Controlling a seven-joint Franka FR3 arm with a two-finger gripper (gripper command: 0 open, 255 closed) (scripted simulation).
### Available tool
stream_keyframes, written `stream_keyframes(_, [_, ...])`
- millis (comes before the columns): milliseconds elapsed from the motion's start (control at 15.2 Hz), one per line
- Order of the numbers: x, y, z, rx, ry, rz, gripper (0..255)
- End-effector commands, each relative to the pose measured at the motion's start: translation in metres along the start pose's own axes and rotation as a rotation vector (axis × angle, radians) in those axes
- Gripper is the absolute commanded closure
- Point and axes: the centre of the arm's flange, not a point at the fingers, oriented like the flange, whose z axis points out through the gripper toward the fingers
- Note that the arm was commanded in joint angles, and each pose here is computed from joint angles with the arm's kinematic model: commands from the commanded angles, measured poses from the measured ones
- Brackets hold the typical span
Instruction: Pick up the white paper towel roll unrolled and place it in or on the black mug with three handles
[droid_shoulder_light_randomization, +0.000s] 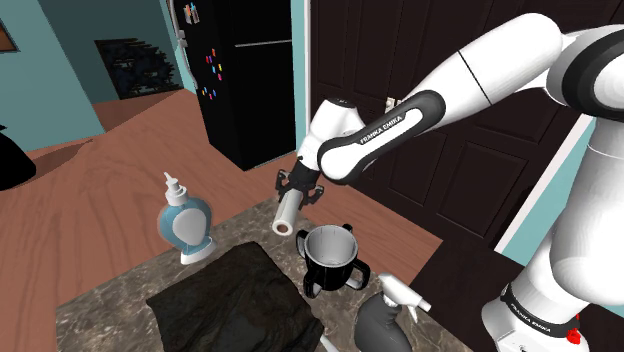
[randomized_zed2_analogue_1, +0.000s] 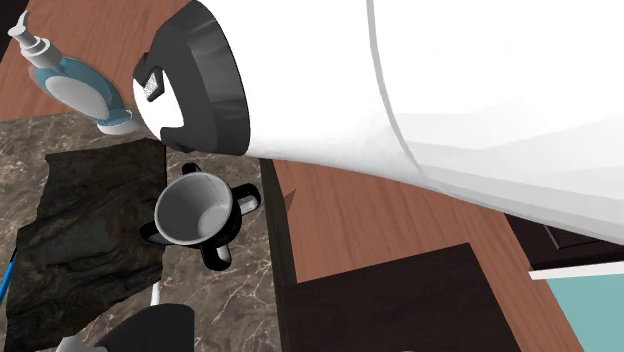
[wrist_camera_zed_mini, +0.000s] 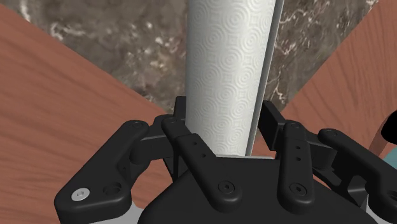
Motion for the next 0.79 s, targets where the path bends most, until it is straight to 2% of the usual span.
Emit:
stream_keyframes(0, [0.001, -0.004, -0.01, 0.0, 0.0, 0.0, 255])
stream_keyframes(726, [0.0, -0.026, -0.063, 0.0, 0.0, 0.0, 255])
